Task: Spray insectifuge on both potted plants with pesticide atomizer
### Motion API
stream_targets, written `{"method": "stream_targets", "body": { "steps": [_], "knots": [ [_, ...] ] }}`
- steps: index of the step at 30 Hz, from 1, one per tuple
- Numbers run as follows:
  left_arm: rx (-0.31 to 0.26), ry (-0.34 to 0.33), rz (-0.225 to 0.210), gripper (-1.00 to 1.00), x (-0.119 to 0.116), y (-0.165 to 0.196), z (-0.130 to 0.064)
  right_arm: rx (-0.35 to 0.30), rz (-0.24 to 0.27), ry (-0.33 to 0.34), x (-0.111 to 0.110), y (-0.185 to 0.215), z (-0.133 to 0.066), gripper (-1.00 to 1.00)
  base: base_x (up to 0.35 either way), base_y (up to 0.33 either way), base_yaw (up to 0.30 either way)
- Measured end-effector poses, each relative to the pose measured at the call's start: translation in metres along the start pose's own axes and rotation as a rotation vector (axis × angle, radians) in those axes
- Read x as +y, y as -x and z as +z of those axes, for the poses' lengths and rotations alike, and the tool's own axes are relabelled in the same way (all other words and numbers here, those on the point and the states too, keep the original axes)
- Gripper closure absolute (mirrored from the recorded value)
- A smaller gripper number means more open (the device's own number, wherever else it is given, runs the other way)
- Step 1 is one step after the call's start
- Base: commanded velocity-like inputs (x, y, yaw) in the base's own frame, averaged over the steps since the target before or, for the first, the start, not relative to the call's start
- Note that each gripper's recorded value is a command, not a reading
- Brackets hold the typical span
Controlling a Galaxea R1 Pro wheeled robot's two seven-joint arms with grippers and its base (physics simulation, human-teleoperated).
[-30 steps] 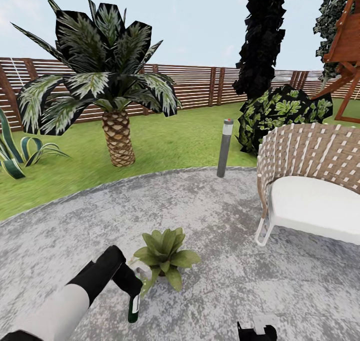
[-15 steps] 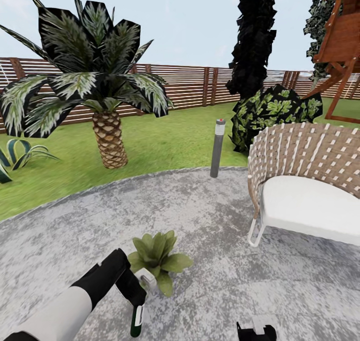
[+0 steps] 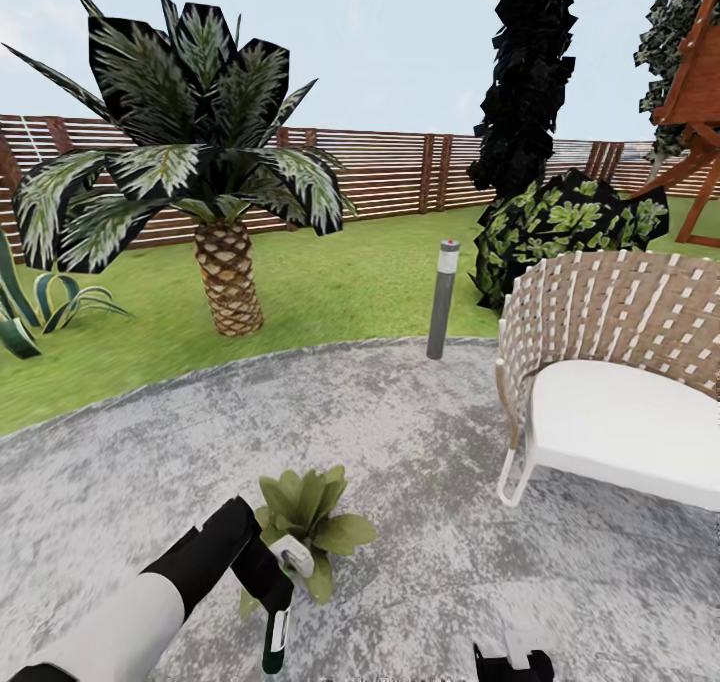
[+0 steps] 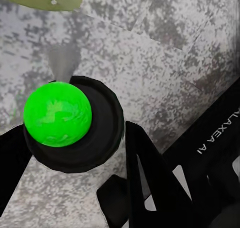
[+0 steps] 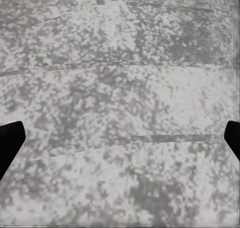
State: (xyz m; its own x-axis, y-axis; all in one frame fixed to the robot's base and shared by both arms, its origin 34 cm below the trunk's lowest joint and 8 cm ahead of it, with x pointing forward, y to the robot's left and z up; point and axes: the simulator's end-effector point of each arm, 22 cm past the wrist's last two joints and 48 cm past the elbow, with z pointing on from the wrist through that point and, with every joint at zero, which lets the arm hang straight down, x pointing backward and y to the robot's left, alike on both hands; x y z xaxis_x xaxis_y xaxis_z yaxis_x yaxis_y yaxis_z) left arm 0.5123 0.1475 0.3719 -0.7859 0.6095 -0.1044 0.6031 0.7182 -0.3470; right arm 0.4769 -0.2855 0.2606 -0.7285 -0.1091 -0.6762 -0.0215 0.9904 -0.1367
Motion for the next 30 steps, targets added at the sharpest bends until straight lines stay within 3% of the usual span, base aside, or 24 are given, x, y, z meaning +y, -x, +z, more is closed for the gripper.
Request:
{"method": "stream_targets", "body": {
  "steps": [7, 12, 17, 24, 30],
  "knots": [
    [0.009, -0.013, -0.012, 1.00, -0.004, -0.005, 0.006, 0.001, -0.002, 0.002, -0.001, 0.000, 0.000, -1.00, -0.011, -0.010, 0.001],
    [-0.019, -0.036, -0.017, 1.00, -0.021, 0.013, 0.007, 0.002, -0.003, 0.002, -0.002, -0.001, 0.000, -1.00, 0.000, 0.000, 0.000],
    [0.013, -0.032, -0.074, 1.00, -0.021, 0.011, 0.003, 0.002, -0.004, 0.001, -0.003, -0.001, 0.000, -1.00, 0.000, 0.000, 0.000],
    [0.066, -0.034, -0.127, 1.00, -0.010, -0.032, 0.019, 0.003, -0.004, 0.001, -0.003, -0.001, 0.000, -1.00, 0.000, 0.000, 0.000],
    [-0.003, -0.049, -0.223, 1.00, -0.001, -0.027, 0.015, 0.003, -0.004, 0.001, -0.003, -0.001, 0.000, -1.00, 0.000, 0.000, 0.000]
  ]
}}
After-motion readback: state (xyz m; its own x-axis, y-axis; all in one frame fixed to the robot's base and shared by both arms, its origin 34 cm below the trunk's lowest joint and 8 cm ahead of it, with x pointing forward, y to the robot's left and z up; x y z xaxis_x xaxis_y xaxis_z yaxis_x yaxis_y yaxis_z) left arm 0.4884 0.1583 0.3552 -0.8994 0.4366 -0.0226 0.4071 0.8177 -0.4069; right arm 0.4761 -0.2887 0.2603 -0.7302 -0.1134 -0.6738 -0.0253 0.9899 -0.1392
